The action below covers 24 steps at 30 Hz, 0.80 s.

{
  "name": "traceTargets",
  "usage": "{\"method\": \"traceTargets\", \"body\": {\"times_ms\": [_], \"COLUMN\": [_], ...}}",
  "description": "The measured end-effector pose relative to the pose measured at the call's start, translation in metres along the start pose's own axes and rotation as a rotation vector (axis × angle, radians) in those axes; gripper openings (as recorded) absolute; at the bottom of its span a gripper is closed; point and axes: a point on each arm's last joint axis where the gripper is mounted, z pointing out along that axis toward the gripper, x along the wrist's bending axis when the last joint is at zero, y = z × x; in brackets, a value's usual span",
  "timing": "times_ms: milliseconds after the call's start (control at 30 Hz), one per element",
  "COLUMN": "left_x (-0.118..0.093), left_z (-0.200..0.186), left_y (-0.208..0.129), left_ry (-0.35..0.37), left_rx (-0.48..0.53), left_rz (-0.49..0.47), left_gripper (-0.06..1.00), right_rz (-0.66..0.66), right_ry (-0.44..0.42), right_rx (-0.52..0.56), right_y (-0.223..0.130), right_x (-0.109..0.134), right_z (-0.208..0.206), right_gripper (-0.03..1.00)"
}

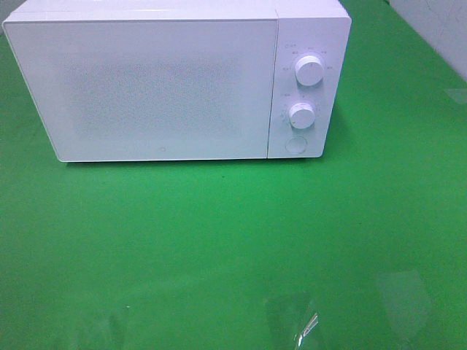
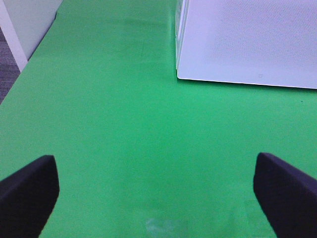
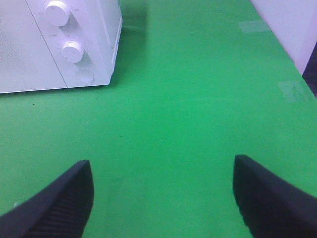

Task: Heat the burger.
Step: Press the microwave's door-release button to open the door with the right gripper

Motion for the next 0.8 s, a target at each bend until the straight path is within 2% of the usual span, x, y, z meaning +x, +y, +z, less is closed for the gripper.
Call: {"method": "traceTargets", "body": {"times_ms": [267, 467, 800], "left_x": [0.0, 0.0, 0.0], "left_z": [0.0, 0.0, 0.0], "left_y": [0.0, 0.0, 0.0], "left_ry": [0.0, 0.001, 0.001], "left_rx": [0.0, 0.0, 0.0], "left_rz": [0.0, 0.0, 0.0], "left_gripper": [0.99, 0.99, 0.99], "right_rz": [0.0, 0.001, -0.006], "right_ry": [0.003, 0.022, 0.03], "right_rx": [-0.013, -0.147, -0.156], "right_y": [0.002, 0.022, 0.048], "right_x": [0.0, 0.003, 0.008], "right_z": [-0.001, -0.008, 0.02], "right_gripper": [0.75, 0.75, 0.75]}}
